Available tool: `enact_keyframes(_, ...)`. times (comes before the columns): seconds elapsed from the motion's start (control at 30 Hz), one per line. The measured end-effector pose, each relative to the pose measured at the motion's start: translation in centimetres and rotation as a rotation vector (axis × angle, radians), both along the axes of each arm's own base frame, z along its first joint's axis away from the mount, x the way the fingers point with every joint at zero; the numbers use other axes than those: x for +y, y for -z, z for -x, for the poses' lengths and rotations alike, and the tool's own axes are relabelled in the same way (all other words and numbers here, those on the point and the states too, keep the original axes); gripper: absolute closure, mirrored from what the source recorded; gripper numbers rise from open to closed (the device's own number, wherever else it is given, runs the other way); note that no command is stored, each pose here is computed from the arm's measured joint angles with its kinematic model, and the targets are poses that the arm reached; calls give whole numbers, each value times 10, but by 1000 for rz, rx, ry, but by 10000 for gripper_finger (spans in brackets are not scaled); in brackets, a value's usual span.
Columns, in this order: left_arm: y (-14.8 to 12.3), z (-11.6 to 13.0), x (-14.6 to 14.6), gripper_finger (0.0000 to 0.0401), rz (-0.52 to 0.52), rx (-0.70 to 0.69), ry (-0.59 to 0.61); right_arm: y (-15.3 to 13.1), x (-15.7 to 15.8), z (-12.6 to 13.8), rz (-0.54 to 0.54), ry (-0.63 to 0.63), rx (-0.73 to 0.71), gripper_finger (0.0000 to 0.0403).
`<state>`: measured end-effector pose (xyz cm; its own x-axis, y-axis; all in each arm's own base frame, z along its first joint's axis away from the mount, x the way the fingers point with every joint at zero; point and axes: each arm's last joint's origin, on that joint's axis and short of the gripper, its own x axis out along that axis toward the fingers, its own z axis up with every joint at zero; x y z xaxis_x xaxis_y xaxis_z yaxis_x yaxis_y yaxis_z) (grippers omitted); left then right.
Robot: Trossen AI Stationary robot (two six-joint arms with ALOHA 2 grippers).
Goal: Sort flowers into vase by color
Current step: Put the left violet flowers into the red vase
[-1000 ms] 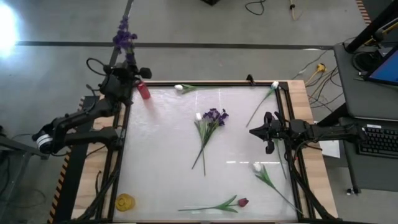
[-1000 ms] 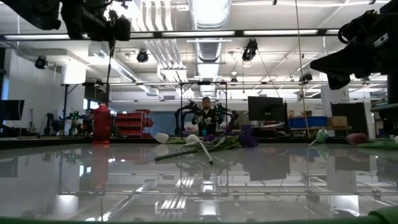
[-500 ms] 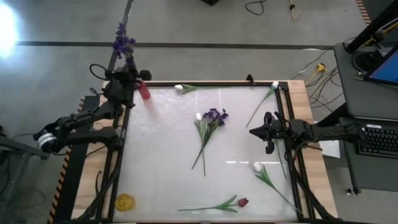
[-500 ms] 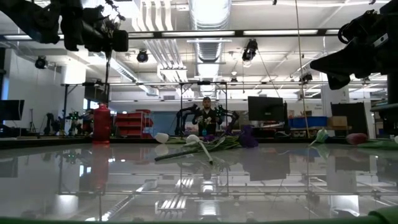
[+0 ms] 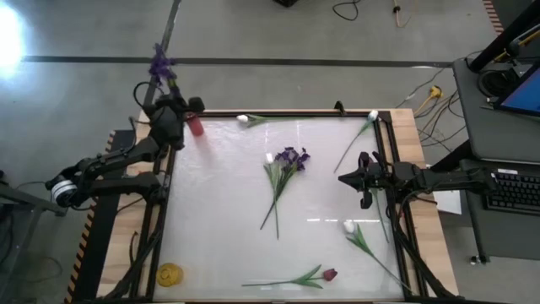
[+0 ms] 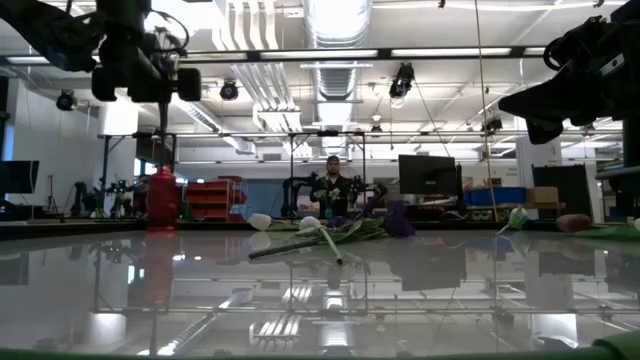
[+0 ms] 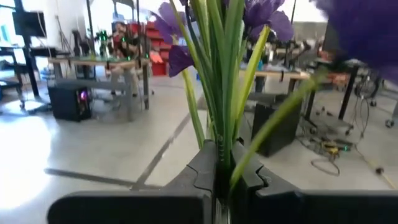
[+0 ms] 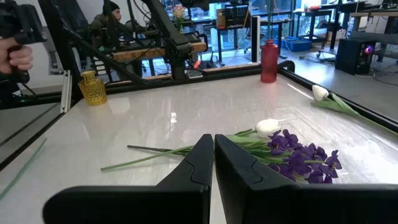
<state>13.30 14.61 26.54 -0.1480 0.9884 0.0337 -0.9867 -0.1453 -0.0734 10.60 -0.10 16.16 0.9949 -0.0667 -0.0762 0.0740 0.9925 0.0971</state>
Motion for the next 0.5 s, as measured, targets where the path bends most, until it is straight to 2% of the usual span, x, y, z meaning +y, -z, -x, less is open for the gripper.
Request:
enact_keyframes(0.23, 7, -2, 1, 391, 81, -36, 29, 0, 0, 0, 0, 0, 0, 394)
enact_keyframes(0.5, -3, -6, 1, 325, 269, -38, 132, 0, 0, 0, 0, 0, 0, 394)
